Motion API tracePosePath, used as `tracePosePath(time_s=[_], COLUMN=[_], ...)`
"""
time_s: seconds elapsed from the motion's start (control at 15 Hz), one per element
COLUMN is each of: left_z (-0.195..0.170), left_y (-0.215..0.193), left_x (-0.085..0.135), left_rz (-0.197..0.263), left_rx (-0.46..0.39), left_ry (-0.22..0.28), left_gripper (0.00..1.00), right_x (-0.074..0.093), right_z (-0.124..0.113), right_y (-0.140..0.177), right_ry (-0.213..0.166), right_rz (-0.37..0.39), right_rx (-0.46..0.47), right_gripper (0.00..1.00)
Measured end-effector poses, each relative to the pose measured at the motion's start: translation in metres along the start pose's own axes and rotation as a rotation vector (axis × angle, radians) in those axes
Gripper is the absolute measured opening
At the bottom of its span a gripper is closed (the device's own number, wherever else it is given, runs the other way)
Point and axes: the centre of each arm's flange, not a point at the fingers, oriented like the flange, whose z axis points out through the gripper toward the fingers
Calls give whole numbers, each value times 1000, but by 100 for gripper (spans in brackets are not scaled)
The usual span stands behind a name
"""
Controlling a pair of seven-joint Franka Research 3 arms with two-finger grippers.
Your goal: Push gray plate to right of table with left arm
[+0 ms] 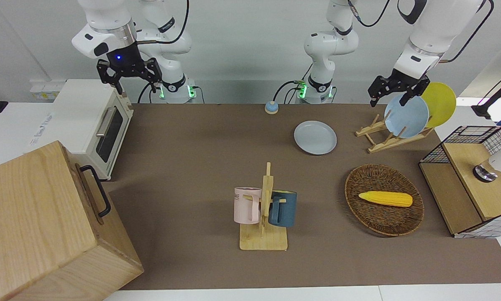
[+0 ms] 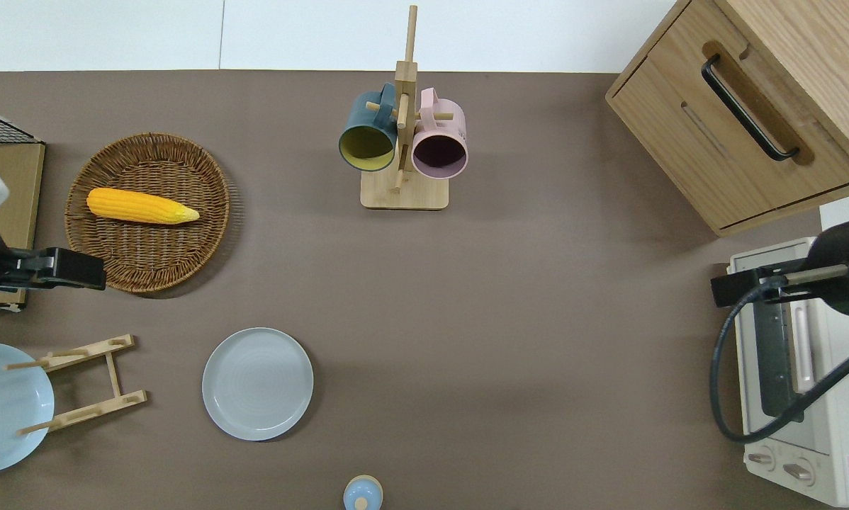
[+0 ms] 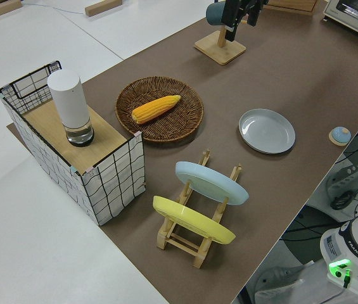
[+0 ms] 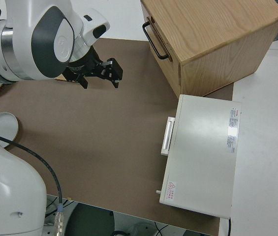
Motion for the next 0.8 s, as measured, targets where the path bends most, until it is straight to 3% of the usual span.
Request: tracePosePath(time_s=[0.8], left_z=[4], left_y=[3], left_x=[-1], left_rz=[5], left_rx=[0], left_ry=[-21], left_gripper=[100], right_x=[0], right_z=[0], right_y=[0], right_ry=[0], right_rz=[0], right_rx=[0], right_gripper=[100])
